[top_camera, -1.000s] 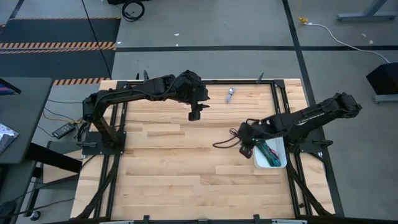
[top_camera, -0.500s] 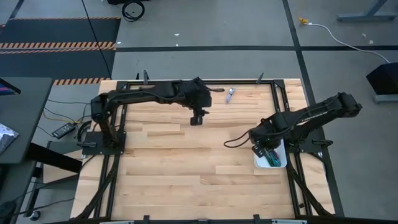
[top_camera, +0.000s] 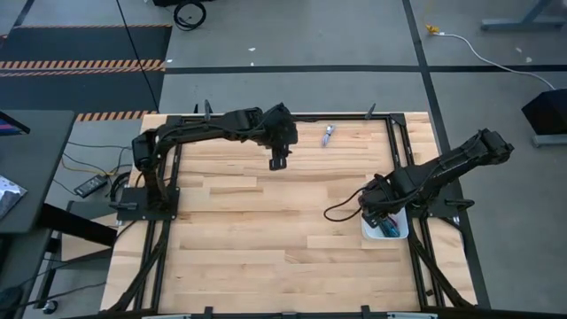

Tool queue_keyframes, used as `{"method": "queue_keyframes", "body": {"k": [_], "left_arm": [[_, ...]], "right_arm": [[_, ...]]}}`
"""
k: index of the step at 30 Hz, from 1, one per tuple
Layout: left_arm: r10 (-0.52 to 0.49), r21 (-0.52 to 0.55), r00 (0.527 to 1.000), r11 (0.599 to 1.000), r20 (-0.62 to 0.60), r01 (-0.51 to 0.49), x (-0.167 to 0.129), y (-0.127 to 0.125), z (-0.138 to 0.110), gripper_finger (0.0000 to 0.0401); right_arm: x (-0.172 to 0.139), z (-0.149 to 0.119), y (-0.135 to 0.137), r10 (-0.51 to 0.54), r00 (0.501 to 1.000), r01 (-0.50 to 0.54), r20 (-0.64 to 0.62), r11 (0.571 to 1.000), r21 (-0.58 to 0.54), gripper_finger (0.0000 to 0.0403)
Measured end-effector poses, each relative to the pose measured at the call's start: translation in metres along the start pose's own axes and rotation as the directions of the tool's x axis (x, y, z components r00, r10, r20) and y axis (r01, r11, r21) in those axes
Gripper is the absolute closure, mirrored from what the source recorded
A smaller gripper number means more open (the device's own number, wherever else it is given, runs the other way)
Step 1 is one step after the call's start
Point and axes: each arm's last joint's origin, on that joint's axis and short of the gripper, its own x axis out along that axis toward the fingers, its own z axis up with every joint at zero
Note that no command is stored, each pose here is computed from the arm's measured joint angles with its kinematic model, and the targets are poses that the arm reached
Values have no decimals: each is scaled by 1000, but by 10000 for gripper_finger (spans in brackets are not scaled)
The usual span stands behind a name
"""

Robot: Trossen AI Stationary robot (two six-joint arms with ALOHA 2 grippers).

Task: Pick and place USB-C Cables
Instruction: Put the white charger cable into the white bin

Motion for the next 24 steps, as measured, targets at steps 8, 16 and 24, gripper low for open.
{"method": "queue_keyframes", "body": {"k": [8,16,24], "left_arm": [[31,26,996,999,86,-34,0,3,8,230],[40,3,993,999,111,-40,0,4,11,230],[5,52,992,999,130,-12,8,-3,14,230]], "right_arm": [[-5,25,16,132,920,-51,368,974,-221,219],[-19,58,30,283,771,-82,571,933,-351,220],[-36,64,46,349,545,192,762,833,-518,220]]}}
